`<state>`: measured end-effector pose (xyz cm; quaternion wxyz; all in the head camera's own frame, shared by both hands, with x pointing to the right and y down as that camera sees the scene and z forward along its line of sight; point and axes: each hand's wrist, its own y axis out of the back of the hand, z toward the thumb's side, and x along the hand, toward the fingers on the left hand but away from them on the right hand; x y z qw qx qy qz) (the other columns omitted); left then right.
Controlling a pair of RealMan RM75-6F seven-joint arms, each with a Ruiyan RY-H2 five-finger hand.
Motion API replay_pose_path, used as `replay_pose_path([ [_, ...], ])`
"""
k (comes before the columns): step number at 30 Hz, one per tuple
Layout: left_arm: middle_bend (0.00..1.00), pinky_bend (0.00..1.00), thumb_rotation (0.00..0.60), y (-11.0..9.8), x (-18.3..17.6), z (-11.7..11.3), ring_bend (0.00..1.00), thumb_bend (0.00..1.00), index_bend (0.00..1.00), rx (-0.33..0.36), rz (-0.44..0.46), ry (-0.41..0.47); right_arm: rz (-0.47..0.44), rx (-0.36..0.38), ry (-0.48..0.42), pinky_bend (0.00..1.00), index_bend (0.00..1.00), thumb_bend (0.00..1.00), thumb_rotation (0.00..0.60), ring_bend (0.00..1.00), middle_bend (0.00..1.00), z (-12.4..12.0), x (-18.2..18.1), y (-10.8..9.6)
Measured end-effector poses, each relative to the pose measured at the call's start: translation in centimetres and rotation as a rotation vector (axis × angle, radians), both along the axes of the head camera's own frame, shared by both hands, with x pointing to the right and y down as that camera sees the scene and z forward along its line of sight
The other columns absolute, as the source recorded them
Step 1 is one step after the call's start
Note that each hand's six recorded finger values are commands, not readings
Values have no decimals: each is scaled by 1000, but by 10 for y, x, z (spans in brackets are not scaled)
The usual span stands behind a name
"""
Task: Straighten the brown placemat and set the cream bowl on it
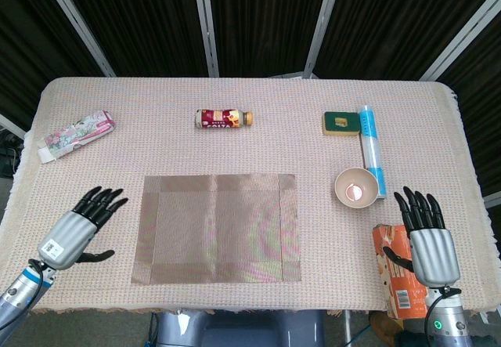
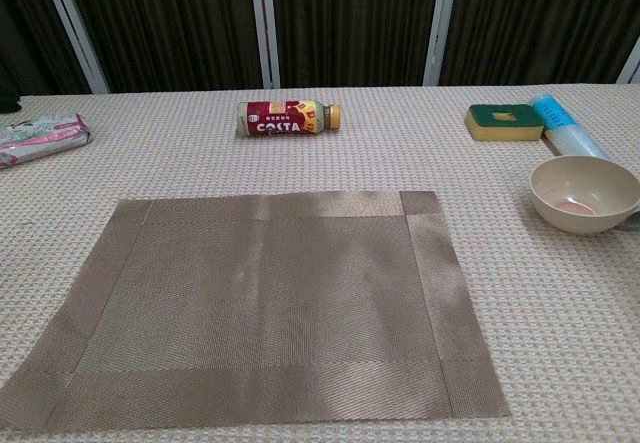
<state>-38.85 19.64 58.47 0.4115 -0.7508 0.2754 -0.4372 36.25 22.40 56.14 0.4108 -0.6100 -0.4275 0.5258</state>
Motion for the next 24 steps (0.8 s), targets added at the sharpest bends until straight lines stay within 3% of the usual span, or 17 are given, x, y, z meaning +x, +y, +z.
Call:
replay_pose_path([
  [5,0,0,600,-25,-19,-4,0,0,0,29,-176,-40,-30,-99,-11,0,58,0,600,0,0,22,-4,-19],
  [11,0,0,600,-48,-38,-9,0,0,0,114,-318,-91,-100,-141,17,0,151,0,600,0,0,48,-14,-57],
  [18,0,0,600,-57,-59,-13,0,0,0,162,-396,-162,-126,-208,101,0,282,0,600,0,0,93,-11,-86],
  [24,0,0,600,-62,-66,-12,0,0,0,158,-416,-164,-149,-252,128,0,337,0,600,0,0,124,-22,-89],
])
